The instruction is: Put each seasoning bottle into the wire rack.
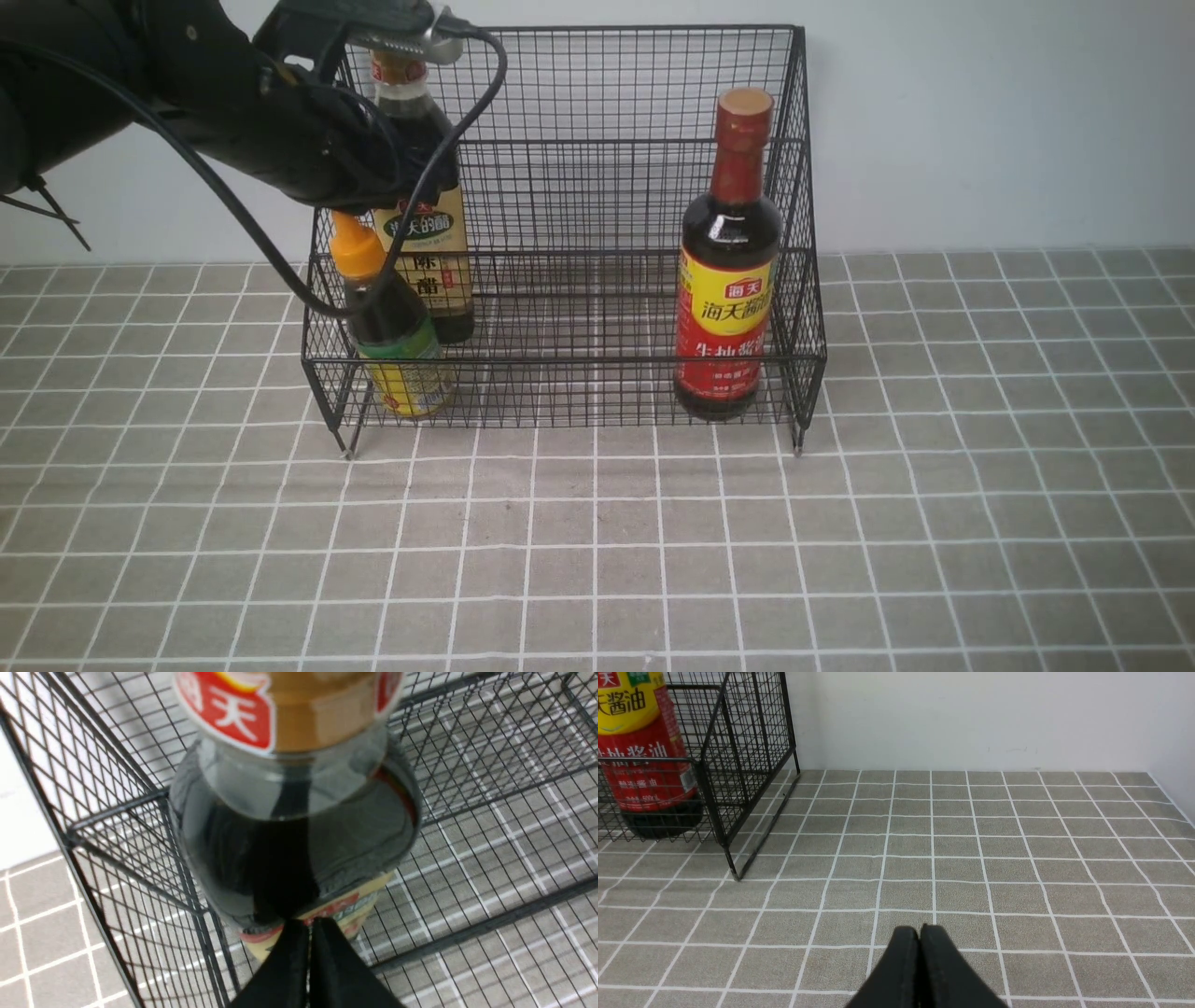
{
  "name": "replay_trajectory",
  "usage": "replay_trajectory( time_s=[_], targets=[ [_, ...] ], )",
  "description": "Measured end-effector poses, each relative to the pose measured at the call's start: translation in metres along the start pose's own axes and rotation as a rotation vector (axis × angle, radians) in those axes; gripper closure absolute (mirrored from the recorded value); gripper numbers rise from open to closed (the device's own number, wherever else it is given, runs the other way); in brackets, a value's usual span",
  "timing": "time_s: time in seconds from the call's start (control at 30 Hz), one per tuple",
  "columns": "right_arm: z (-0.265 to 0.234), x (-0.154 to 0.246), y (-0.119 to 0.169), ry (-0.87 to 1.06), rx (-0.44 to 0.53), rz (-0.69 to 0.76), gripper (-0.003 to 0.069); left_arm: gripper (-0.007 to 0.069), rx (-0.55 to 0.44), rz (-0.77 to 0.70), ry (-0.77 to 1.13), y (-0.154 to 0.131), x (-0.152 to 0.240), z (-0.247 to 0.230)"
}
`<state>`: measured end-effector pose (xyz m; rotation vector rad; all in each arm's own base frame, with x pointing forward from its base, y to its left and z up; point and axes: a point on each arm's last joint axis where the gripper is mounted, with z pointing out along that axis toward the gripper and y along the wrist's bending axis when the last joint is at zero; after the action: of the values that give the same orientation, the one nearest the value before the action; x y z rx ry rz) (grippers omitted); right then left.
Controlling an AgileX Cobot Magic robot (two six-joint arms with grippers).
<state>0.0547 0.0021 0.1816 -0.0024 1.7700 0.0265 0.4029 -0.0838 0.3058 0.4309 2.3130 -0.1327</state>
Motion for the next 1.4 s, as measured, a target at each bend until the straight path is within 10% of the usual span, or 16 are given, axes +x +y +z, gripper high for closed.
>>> replay_trajectory(
  time_s=[0.6,1.07,1.4],
  targets=[
    [0.000,0.000,0.000,0.000,0.000,0.000,0.0672,0.0632,-0.009,0.021,-0.014,-0.001,-0.004,-0.023],
    [0.000,0.000,0.000,0.000,0.000,0.000,0.0672,0.0632,-0.029,0.032,-0.121,-0.013,-0.010,-0.158],
    [0.000,0.000,0.000,0.000,0.000,0.000,0.0672,0.0632,-0.039,-0.076,-0.307,-0.037,0.080,-0.269]
  ],
)
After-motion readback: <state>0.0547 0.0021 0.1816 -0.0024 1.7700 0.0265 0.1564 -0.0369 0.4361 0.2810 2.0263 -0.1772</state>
